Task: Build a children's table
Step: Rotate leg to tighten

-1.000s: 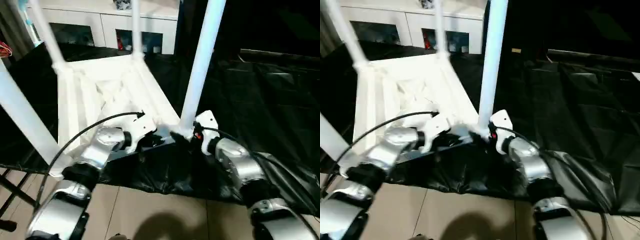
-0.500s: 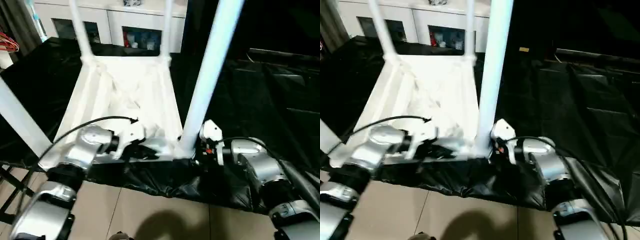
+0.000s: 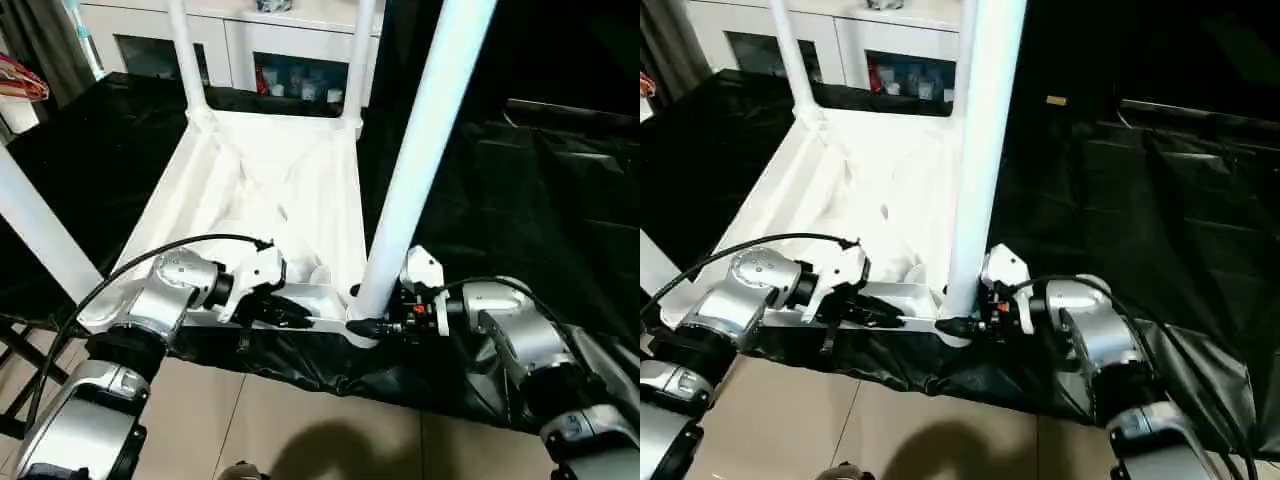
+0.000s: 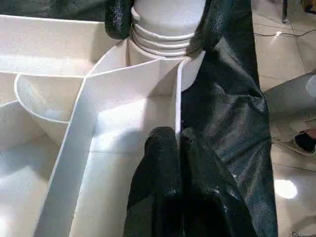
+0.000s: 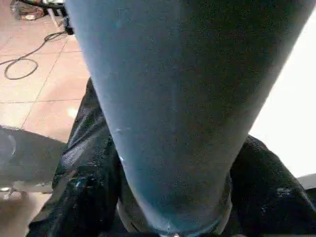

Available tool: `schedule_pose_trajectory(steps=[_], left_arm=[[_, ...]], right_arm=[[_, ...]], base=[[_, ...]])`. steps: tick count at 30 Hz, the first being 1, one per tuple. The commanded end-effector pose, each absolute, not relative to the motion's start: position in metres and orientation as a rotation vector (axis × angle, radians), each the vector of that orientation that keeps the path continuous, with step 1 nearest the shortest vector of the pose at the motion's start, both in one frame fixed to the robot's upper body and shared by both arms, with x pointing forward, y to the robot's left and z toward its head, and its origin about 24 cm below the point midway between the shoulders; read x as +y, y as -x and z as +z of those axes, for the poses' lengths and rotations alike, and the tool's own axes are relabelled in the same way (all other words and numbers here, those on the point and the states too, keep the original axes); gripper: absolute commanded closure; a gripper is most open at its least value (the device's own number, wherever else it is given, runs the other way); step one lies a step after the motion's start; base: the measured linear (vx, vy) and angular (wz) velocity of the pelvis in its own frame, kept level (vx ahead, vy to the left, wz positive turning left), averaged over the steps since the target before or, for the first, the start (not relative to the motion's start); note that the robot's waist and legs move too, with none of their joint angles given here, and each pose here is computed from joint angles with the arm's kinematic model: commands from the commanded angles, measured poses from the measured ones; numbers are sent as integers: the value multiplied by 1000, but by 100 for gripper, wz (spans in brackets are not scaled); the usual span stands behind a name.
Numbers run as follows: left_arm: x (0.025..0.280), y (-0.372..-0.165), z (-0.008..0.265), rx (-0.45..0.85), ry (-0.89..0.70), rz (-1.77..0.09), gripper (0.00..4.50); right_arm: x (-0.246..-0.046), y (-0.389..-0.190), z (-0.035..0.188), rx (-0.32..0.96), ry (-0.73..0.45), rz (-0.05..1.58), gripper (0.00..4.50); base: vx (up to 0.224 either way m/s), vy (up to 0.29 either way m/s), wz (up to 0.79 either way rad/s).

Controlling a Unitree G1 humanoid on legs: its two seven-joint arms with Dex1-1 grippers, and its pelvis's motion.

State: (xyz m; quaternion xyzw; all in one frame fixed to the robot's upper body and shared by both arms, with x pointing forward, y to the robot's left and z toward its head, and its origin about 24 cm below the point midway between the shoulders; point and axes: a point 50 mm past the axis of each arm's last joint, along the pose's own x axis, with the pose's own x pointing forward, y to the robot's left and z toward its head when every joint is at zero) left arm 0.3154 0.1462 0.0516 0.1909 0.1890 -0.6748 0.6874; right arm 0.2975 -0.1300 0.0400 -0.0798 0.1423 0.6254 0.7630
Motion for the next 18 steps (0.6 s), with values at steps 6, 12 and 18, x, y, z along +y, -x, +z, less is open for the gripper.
schedule_pose_trajectory(steps=[6,12,18], left_arm=[[118,-335,53,354,-437,-1262,450],[87,-344,54,308,-400,-1119,450],[58,-343,53,269,-407,-1081,450]], right_arm=[[-106,-311,24,303,101,1035,188],[-75,-326,19,335,-35,715,189],[-39,-328,27,292,-72,703,189]], base=[[0,0,0],[0,0,0],[0,0,0]])
